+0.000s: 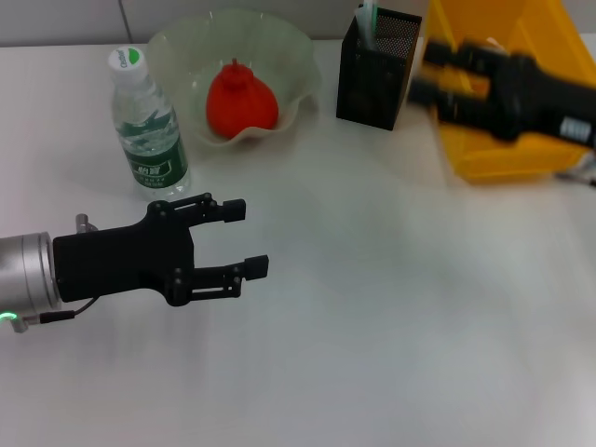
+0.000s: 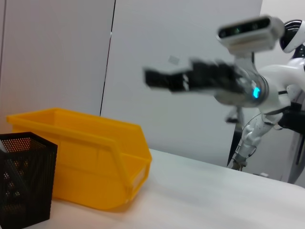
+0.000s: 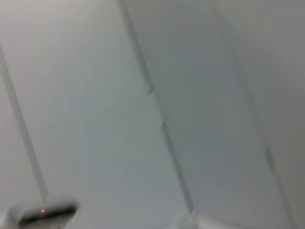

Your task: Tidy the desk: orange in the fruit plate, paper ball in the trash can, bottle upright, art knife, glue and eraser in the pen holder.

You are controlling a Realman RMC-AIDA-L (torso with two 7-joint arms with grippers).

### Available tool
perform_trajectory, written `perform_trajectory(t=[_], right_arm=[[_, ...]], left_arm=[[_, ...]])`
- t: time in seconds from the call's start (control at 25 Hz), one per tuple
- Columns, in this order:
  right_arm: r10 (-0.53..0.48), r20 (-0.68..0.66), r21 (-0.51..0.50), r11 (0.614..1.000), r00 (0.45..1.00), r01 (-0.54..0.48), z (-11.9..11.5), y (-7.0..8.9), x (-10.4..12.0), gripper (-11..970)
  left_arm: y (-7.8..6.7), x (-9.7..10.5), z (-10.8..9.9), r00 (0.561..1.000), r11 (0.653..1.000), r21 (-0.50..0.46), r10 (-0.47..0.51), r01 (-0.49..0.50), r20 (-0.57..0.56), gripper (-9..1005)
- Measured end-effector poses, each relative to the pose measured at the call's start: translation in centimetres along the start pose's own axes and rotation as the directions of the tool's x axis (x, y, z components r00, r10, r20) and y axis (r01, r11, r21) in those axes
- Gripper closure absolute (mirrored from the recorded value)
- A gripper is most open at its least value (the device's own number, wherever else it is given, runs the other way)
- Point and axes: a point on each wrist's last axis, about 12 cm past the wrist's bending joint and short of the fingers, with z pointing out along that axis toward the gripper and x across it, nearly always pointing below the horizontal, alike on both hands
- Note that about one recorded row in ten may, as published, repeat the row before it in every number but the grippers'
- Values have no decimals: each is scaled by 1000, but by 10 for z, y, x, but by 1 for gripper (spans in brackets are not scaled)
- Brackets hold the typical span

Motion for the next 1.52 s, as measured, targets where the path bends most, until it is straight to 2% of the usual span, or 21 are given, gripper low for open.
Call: perform_trajectory(t=[0.2,0.64,1.0,1.52], right_arm=[[-38,-164,-59,998,986,29,-8,9,22,197],[-83,-282,-99,993,956,57,-9,13,40,197],[-132,-274,-122,987,953,102,-5,18,46,196],[-147,-274,-136,984,950,113,1,19,45,196]], left_arm=[[2,-4,-3,1000,1000,6,-17,17,5,194],[11,-14,-3,1000,1000,18,-8,8,-7,194],[10,-12,-2,999,999,20,-37,37,-17,194],[5,-9,3,999,998,34,-53,53,-8,194]])
